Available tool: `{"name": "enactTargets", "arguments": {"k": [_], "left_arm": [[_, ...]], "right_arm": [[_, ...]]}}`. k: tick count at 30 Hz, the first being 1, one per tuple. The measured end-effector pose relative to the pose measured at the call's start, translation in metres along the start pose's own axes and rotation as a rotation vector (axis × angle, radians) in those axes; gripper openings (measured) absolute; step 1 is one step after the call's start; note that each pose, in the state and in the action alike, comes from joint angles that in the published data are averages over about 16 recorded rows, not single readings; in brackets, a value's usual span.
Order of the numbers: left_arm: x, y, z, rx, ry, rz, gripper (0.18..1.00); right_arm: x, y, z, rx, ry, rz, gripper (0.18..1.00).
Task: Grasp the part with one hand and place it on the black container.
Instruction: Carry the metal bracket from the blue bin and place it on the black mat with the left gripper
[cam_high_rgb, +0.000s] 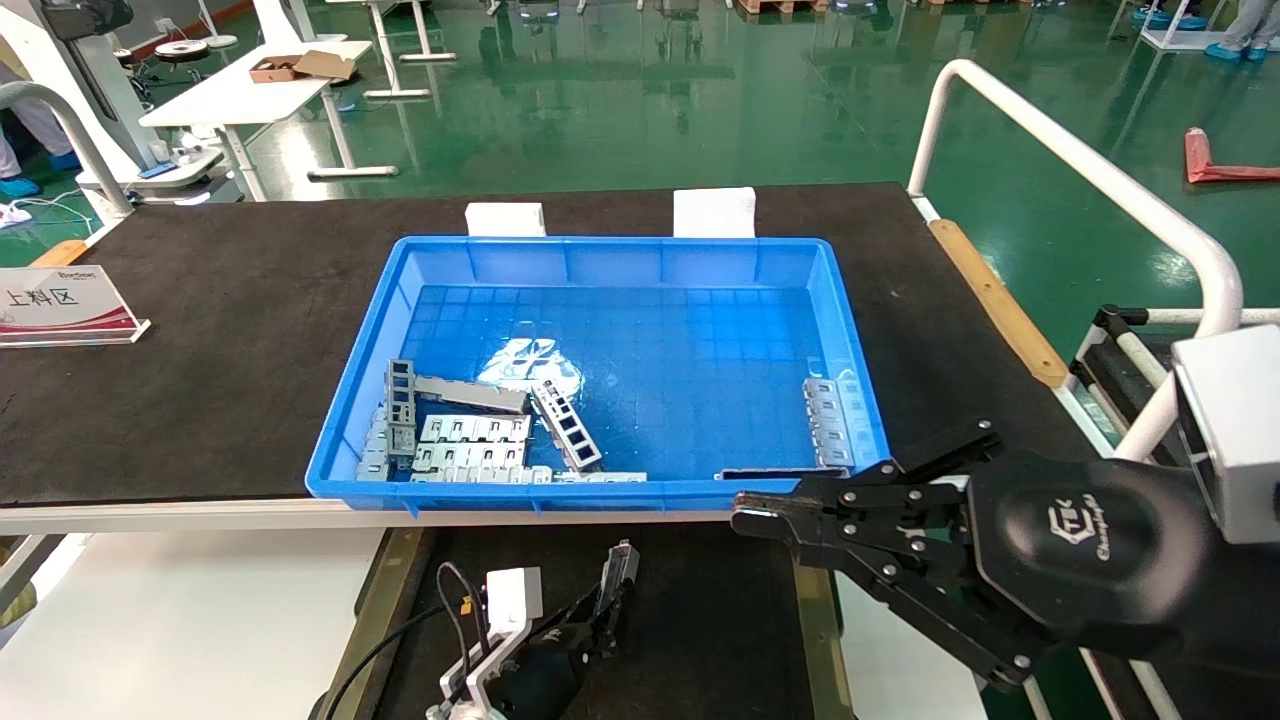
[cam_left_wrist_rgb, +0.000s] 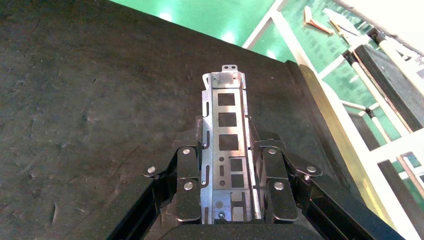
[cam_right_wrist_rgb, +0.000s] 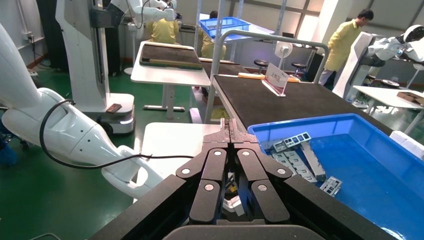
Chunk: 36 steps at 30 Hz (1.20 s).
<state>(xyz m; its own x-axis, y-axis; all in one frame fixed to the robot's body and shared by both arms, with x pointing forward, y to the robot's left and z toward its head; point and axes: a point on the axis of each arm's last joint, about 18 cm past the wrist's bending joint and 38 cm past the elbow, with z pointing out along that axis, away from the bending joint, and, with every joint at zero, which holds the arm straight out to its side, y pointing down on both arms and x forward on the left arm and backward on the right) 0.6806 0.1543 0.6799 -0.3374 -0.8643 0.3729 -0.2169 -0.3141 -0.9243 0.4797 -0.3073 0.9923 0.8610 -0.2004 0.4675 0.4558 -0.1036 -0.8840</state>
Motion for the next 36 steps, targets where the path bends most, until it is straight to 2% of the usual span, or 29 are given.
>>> {"name": "enactTargets", "arguments": {"k": [25,30,36], "left_arm": [[-0.006,0.013,0.005,-0.036,-0.027,-0.055,0.358],[-0.003,0.014,0.006,-0.036,-0.014,-0.041,0.368],[0.001,0.014,0.005,-0.033,0.017,0.014,0.402]], "right_arm": [[0.000,0.000,0.000,0.000,0.000,0.000,0.196],[0.000,0.000,0.000,0.000,0.000,0.000,0.212],[0.000,0.000,0.000,0.000,0.000,0.000,0.256]]}}
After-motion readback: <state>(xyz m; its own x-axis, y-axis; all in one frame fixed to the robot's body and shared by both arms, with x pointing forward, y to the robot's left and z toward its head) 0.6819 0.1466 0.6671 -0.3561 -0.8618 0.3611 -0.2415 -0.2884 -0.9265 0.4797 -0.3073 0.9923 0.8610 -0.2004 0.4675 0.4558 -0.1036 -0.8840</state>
